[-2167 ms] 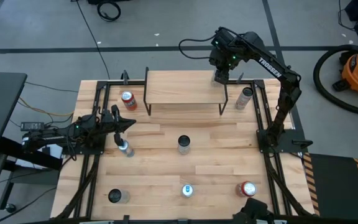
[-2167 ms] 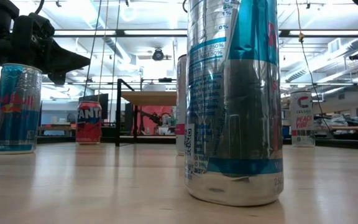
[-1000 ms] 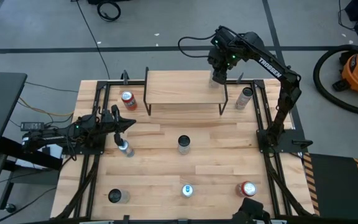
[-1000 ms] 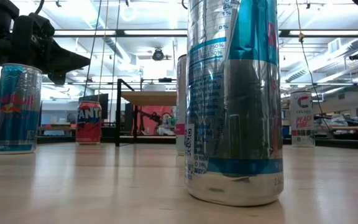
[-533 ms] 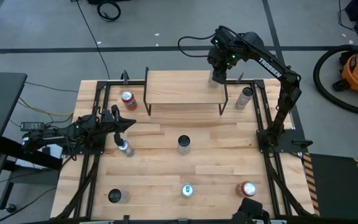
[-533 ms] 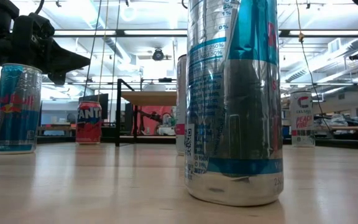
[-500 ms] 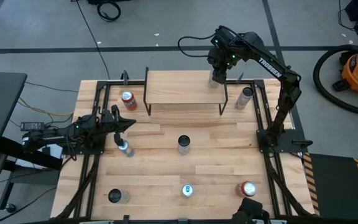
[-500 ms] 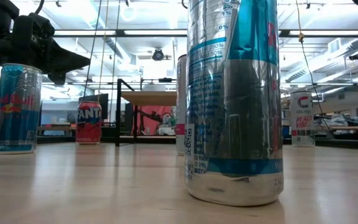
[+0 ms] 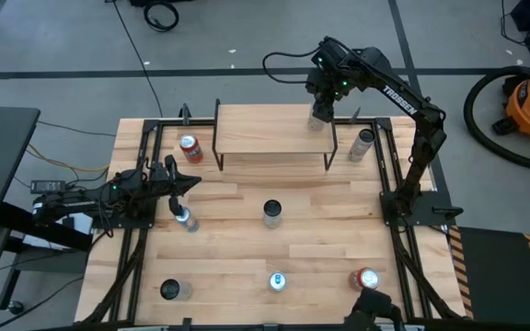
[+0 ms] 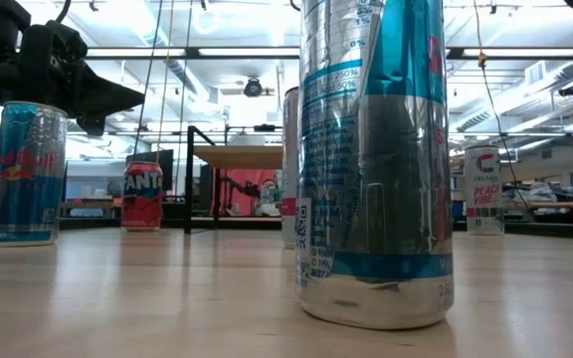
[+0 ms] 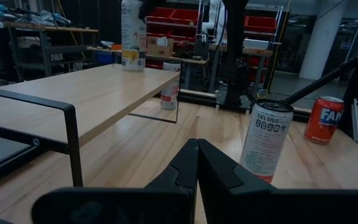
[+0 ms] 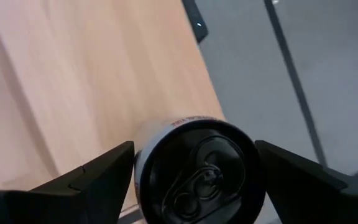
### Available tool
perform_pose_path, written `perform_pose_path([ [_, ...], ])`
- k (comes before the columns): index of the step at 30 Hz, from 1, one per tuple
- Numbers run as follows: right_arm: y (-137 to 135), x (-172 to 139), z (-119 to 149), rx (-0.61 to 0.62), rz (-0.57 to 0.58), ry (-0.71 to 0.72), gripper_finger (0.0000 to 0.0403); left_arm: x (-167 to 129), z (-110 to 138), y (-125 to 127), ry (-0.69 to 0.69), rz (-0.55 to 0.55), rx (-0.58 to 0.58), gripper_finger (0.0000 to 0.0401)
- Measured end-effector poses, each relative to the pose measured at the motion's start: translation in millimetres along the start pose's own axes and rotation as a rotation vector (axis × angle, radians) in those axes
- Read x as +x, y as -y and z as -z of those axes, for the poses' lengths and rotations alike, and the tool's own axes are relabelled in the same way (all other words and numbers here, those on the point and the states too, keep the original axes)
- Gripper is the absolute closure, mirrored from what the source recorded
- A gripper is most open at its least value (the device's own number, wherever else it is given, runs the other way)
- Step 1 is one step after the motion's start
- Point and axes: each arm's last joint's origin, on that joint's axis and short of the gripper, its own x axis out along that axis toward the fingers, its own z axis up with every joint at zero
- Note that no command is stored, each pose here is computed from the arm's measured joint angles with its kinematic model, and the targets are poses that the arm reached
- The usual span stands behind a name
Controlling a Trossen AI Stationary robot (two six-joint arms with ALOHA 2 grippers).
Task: Place canned beverage on shelf
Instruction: Put the top white yellow soda can on the shelf
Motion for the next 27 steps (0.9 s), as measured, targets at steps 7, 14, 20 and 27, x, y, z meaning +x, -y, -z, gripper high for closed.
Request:
perform_pose_path([
  [7, 1.6, 0.0, -1.4, 0.003, 0.031, 0.009, 0.0064, 0.0, 0.0, 0.0, 0.0, 0.0, 0.0, 0.0388],
  [14, 1.4, -0.4, -7.1, 0.004, 0.034, 0.066, 0.0064, 0.0, 0.0, 0.0, 0.0, 0.0, 0.0, 0.0388],
  [20, 0.4, -1.0, -7.5, -0.002, 0.035, 0.07, 0.0064, 0.0, 0.0, 0.0, 0.0, 0.0, 0.0, 0.0388],
  [27, -0.5, -16.6, -10.1, 0.002, 0.058, 0.138, 0.0064, 0.0, 0.1, 0.0, 0.0, 0.0, 0.0, 0.0387],
])
